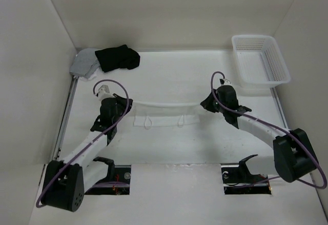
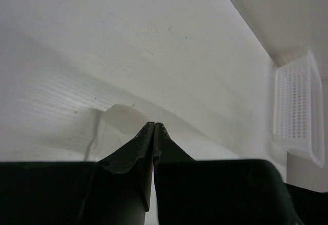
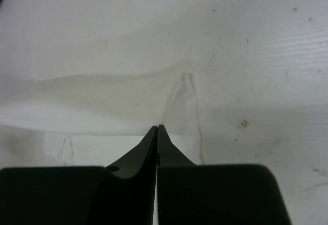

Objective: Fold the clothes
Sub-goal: Fold the tank top

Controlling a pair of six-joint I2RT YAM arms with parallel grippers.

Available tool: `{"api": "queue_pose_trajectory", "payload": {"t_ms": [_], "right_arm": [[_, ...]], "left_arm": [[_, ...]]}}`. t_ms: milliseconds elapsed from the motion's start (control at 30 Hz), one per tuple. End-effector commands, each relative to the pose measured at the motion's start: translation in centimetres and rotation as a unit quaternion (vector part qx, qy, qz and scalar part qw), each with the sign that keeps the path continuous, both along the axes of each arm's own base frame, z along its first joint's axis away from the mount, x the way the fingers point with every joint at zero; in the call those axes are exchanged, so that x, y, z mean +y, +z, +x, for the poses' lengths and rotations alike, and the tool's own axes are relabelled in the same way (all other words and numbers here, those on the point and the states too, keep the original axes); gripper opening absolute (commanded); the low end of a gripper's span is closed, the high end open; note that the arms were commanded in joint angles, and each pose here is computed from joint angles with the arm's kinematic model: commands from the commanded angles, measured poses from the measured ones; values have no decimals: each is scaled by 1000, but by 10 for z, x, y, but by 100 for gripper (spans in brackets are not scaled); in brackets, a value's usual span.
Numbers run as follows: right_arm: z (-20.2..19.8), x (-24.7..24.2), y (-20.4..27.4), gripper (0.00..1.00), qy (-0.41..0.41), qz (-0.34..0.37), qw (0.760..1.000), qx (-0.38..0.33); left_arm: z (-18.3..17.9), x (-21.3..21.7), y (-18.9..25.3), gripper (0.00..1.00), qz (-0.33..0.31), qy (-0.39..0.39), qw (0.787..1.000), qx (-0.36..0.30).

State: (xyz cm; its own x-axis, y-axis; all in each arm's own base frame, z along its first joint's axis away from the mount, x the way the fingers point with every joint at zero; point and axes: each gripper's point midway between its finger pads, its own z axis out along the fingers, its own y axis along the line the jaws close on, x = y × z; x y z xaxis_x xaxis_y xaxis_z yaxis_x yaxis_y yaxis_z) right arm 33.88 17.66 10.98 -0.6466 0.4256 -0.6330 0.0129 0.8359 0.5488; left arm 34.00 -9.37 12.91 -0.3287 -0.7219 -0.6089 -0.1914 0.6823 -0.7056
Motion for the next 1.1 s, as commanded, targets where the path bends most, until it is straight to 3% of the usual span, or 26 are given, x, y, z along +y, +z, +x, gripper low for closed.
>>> {"api": "queue_pose_trajectory", "payload": {"t_ms": [0,400,733,800,867,933,1000,1067], "right_arm": [[-7,-5,3,3,-10,8,1000,-25],[-64,-3,-48,3,-8,18,999,39],[-94,-4,-75,4,-20,-3,996,90],[-98,-5,-74,12,-19,-3,996,92],[-101,-6,-64,28,-20,0,997,80],[-101,-6,-46,38,-21,1,998,57],[-98,-1,-25,40,-11,6,999,30],[-92,7,-6,33,0,13,1000,5]], "left_arm": [[-24,-2,-1,2,-17,-15,1000,-14],[-86,2,-60,2,-16,-26,998,46],[-105,0,-90,5,-16,-22,996,82],[-107,0,-92,11,-17,-22,996,86],[-107,0,-84,20,-18,-22,996,81],[-106,-1,-67,21,-22,-24,998,61],[-102,-1,-44,21,-17,-21,999,32],[-100,-3,-26,21,-4,-20,1000,11]]}}
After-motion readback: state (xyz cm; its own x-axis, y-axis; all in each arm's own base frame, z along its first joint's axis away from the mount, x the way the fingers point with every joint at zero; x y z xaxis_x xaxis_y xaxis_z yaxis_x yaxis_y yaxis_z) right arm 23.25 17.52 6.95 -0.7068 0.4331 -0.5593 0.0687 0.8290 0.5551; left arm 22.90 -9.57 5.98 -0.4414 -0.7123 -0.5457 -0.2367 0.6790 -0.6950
